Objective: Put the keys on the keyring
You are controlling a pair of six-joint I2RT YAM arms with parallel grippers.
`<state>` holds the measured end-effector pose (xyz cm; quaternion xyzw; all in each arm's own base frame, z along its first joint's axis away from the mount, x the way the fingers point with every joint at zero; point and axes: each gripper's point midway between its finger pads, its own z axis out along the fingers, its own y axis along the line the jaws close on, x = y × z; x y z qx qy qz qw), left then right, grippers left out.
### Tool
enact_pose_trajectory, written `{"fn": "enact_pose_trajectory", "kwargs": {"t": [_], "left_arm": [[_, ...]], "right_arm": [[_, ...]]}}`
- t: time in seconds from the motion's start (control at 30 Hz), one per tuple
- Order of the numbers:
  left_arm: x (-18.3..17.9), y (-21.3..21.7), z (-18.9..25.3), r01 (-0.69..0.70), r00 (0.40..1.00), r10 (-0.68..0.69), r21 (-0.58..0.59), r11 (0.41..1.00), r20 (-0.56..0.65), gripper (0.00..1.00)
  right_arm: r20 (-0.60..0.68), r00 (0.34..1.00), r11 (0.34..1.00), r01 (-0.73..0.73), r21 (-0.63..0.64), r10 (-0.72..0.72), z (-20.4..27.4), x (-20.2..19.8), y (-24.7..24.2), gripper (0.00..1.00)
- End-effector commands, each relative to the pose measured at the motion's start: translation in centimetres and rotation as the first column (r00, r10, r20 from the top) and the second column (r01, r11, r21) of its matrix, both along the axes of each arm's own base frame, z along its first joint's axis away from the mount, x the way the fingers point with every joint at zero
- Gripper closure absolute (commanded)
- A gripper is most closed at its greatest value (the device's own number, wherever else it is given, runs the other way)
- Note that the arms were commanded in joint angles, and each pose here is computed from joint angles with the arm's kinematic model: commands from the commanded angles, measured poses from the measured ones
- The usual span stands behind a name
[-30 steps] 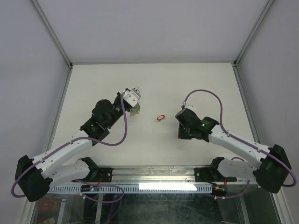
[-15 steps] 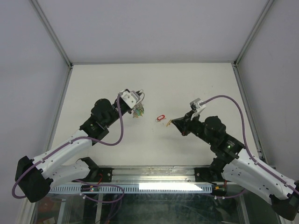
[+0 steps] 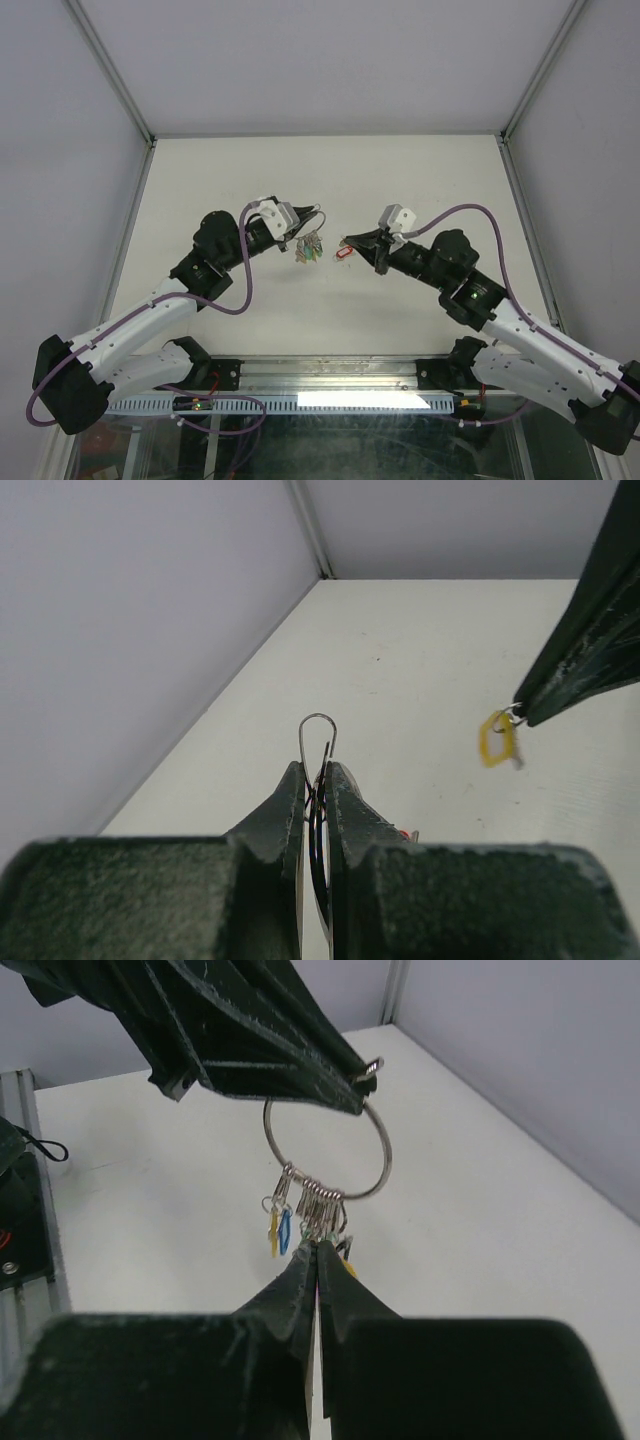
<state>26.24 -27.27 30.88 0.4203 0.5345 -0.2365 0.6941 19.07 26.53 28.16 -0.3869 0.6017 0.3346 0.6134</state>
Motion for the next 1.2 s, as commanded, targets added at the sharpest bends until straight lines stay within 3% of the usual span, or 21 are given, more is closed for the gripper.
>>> {"fn": "enact_pose_trajectory", "kwargs": {"t": [0.0, 0.33, 1.17], "left_arm": [[-1.4, -0.3, 5.7, 0.085, 0.988, -0.072, -0.098, 0.992, 0.134, 1.0], [-0.5, 0.2, 5.6, 0.03, 0.992, -0.021, -0.069, 0.997, 0.127, 1.0], [-0.3, 0.1, 5.3, 0.024, 0.993, -0.017, -0.064, 0.998, 0.118, 1.0]], "right_arm": [[0.358, 0.932, 0.996, -0.074, 0.056, 0.049, 7.6, 0.3, 1.3, 1.0], [0.51, 0.857, 0.997, -0.057, -0.046, 0.072, 8.5, 2.6, 3.2, 1.0], [0.54, 0.84, 0.998, -0.041, -0.041, 0.057, 9.0, 3.6, 5.1, 1.0]]}}
